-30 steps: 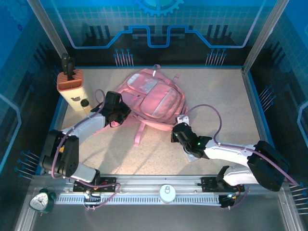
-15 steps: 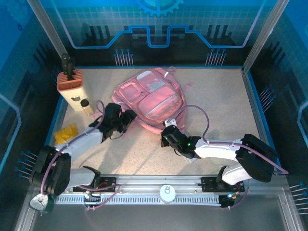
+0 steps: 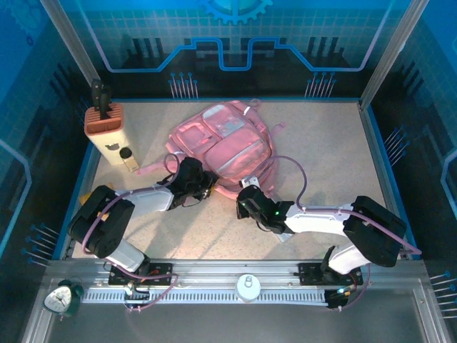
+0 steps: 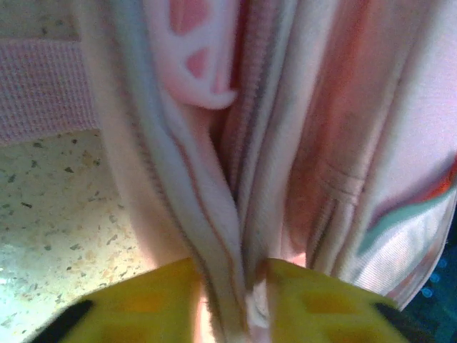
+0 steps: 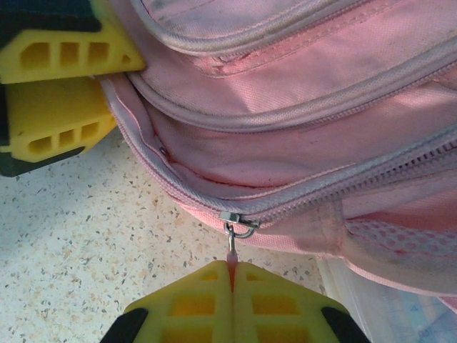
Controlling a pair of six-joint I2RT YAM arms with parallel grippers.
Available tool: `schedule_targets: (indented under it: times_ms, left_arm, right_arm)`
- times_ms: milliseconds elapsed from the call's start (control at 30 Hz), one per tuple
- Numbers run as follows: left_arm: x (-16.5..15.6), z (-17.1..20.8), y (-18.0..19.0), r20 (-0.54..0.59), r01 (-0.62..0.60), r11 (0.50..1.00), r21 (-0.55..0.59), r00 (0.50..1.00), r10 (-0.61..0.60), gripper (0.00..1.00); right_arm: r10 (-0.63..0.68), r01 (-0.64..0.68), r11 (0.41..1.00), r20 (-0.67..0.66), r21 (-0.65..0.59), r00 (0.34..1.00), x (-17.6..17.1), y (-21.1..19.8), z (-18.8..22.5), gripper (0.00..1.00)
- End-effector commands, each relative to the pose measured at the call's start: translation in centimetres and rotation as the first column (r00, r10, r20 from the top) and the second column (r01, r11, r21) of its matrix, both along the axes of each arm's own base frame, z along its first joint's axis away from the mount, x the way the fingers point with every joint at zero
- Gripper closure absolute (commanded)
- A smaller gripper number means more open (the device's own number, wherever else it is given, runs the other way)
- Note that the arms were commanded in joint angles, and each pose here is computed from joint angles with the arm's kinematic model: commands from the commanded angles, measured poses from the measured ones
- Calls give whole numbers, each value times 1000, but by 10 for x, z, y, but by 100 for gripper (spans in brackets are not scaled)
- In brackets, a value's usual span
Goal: Pack the student bag
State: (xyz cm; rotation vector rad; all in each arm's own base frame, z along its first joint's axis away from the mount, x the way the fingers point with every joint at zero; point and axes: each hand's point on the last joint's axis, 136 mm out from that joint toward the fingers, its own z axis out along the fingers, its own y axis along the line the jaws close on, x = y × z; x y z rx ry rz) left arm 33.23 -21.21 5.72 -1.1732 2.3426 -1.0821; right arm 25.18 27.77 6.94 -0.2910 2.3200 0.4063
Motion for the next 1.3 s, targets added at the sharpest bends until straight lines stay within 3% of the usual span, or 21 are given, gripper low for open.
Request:
schedule_targets:
  times_ms: [0, 100, 267, 467, 700, 800, 967, 1100, 1267]
  left_arm:
    - [13, 20, -7, 78, 16, 999, -29, 997, -14, 88]
    - [14, 25, 6, 81, 24, 1000, -2, 996, -24, 100]
    - [11, 32, 35, 90, 3, 999, 36, 996, -6, 100]
    - [13, 46, 25, 125, 45, 999, -3, 991, -44, 100]
    - [11, 50, 21, 132, 54, 998, 9, 990, -55, 100]
    - [11, 51, 17, 133, 63, 998, 1, 989, -63, 100]
    - [12, 54, 12, 148, 75, 997, -5, 986, -74, 100]
    - [12, 57, 10, 153, 77, 997, -10, 985, -75, 100]
    - [14, 62, 13, 165, 86, 996, 25, 982, -89, 100]
  right_arm:
    - [-7, 6, 998, -17, -65, 1000, -2, -9, -6, 100]
    - [-43, 41, 994, -24, -106, 999, -4, -29, -14, 100]
    - [-78, 75, 994, -38, -85, 996, 3, -59, -14, 100]
    - [59, -61, 995, -28, -80, 998, 12, -26, -6, 100]
    - [75, -80, 990, -43, -115, 996, 28, -8, -11, 100]
    - [70, -76, 989, -49, -124, 996, 32, -4, -16, 83]
    - [9, -15, 988, -38, -156, 999, 43, -7, -21, 77]
    - [3, -8, 990, -35, -141, 999, 45, -4, -18, 82]
    - [-10, 5, 991, -41, -130, 999, 39, -10, -14, 98]
